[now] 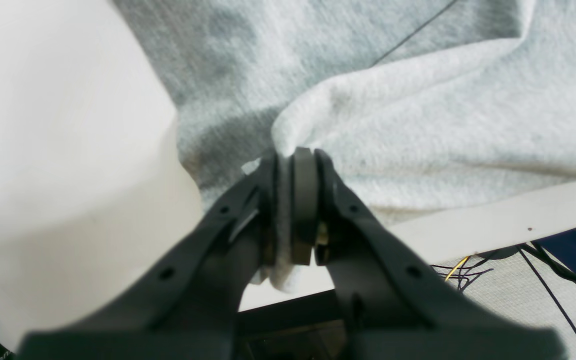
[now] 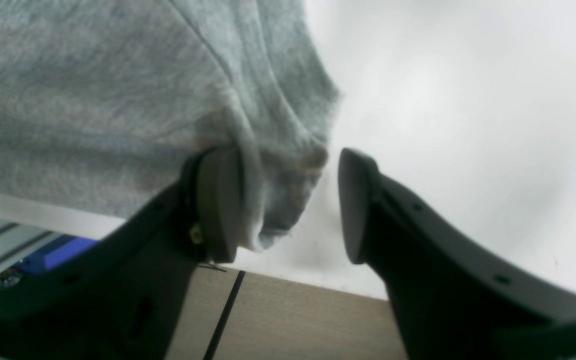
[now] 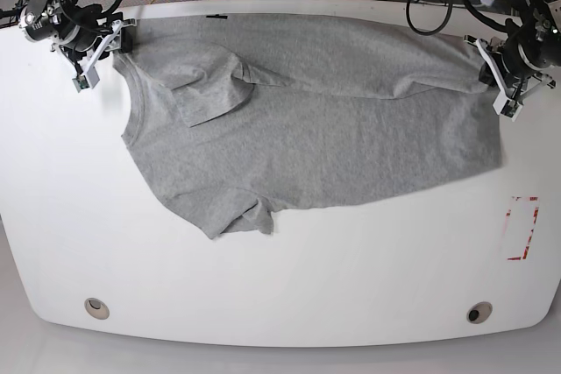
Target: Fold the T-shirt properly
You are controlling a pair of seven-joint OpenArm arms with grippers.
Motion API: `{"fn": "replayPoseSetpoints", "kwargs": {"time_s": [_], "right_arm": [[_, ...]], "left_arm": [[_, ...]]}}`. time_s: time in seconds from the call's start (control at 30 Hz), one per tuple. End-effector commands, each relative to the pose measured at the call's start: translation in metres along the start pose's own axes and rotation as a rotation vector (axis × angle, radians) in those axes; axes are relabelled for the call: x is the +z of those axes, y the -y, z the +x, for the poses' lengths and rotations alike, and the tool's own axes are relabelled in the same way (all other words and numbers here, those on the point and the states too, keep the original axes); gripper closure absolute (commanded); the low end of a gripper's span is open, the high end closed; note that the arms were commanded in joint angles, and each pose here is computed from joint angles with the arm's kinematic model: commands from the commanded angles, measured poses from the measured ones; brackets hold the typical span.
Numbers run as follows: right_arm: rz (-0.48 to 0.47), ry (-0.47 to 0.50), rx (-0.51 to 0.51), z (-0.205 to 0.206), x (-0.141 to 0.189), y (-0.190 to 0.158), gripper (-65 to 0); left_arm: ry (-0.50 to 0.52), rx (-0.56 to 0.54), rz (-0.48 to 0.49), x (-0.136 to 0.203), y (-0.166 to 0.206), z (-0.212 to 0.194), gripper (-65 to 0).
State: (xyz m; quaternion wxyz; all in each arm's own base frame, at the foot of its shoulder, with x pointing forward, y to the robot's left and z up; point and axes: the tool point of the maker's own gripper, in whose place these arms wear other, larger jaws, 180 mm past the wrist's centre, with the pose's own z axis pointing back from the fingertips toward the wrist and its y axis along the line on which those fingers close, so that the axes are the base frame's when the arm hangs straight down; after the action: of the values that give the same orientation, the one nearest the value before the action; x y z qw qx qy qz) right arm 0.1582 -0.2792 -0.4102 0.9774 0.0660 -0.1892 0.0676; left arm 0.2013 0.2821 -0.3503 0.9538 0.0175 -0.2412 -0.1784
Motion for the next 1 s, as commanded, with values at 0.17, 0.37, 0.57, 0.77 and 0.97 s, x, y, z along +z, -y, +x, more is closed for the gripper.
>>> {"fn": "replayPoseSetpoints", "kwargs": {"time_s": [0.17, 0.37, 0.57, 0.77, 0.97], "right_arm": [[-0.019, 0.029, 0.019, 0.009, 0.007, 0.006, -28.9], [-0.018, 0.032, 0.019, 0.01, 0.007, 0.006, -28.9], [-0.018, 0.047, 0.02, 0.017, 0.006, 0.007, -28.9], [-0.017, 0.048, 0.021, 0.018, 0.006, 0.006, -28.9], [-0.018, 0.058, 0.023, 0.022, 0.006, 0.007, -28.9]], "left_arm": [[0.004, -0.061, 0.033, 0.009, -0.012, 0.006, 0.0], [-0.093, -0.171, -0.05, 0.001, 0.012, -0.015, -9.7], [-0.13, -0.187, -0.064, 0.003, 0.015, -0.028, -25.6], [-0.046, -0.155, -0.053, 0.007, 0.006, -0.005, -29.0], [0.135, -0.047, -0.088, 0.025, -0.006, 0.028, -29.2]]}}
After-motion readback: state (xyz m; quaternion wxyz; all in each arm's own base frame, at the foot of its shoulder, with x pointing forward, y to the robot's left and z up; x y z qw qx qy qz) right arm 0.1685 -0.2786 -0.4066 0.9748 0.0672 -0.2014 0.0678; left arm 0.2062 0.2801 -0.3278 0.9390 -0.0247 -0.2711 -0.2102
